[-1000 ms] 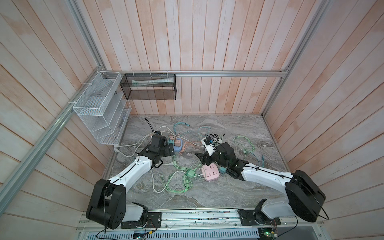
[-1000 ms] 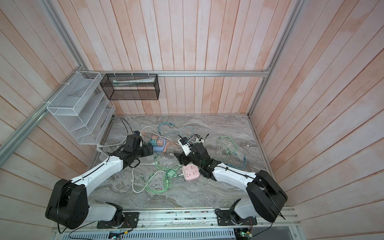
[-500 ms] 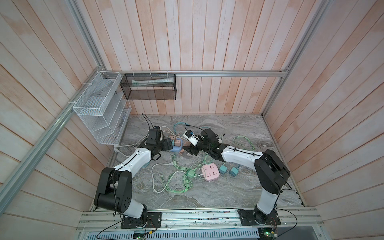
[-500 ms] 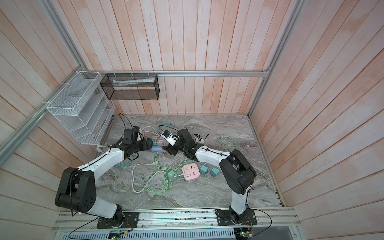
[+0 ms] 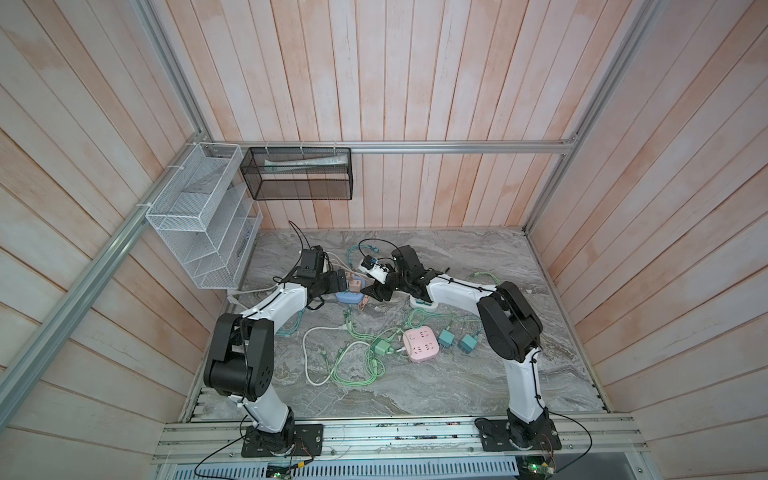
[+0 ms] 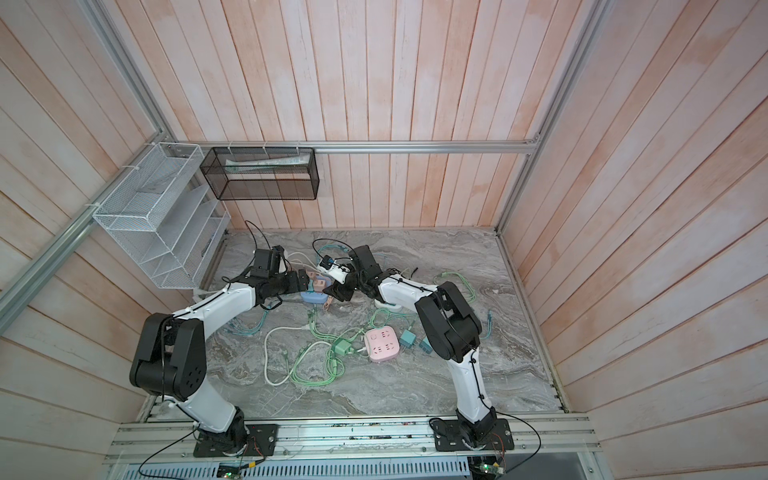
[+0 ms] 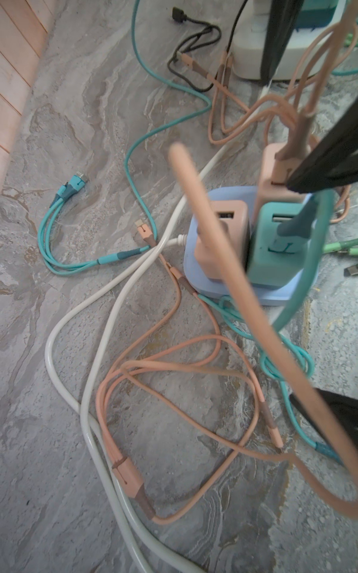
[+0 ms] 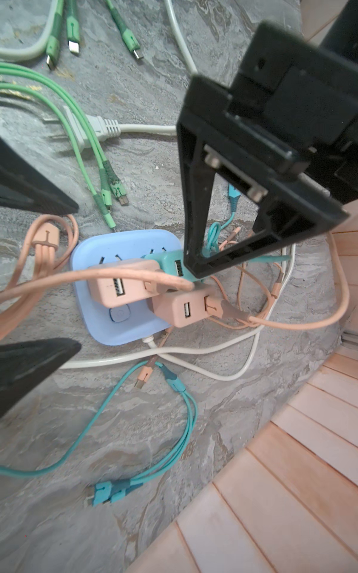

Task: Pull the plug off the socket
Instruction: 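Move both grippers over the blue strip farther from the robot, then close the right gripper on a pink charger while the left hovers beside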

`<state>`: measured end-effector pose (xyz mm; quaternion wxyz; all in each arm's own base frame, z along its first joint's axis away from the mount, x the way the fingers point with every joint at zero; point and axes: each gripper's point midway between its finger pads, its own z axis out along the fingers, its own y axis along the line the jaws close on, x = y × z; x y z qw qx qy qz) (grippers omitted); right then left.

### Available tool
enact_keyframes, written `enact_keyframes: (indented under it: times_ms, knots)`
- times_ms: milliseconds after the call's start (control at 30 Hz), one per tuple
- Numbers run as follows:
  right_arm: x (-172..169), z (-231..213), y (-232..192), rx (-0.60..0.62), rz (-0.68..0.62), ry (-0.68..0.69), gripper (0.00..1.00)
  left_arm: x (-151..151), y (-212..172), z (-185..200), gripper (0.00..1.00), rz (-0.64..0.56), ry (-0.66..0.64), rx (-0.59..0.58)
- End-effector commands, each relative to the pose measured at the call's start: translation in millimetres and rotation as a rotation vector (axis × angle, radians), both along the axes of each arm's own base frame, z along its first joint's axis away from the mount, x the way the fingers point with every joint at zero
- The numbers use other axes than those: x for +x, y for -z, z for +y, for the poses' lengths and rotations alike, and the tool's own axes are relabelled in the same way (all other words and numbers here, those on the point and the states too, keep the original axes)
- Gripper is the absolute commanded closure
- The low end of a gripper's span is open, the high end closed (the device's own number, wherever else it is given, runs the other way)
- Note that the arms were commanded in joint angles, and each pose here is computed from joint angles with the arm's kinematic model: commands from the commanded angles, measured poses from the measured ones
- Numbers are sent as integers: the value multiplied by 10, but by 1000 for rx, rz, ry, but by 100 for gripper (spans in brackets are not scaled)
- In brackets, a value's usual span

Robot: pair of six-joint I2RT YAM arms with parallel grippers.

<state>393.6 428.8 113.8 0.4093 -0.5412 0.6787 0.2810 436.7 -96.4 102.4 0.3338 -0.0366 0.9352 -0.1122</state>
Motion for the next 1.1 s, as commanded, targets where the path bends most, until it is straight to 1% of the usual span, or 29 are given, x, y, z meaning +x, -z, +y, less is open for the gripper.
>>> enact_keyframes:
  times_ms: [0, 167, 467, 600, 833, 967, 1067]
  knots:
    - [-48, 67, 115, -20, 23, -67, 39, 58, -20, 6, 0, -3, 5, -2]
    - [15, 147, 183, -30, 29, -89, 42, 95, 33, 12, 1, 17, 4, 6]
    - [77, 314, 323, -57, 52, -123, 47, 99, 136, 31, 7, 39, 12, 32]
    - [35, 364, 397, -69, 66, -131, 53, 94, 184, 41, 9, 52, 21, 48]
    - [2, 328, 462, -94, 70, -116, 56, 56, 274, 40, 12, 76, 29, 53]
    - [14, 334, 478, -101, 63, -108, 60, 26, 341, 51, 14, 100, 28, 58]
    - [24, 333, 487, -105, 64, -103, 65, -7, 379, 56, 15, 119, 28, 64]
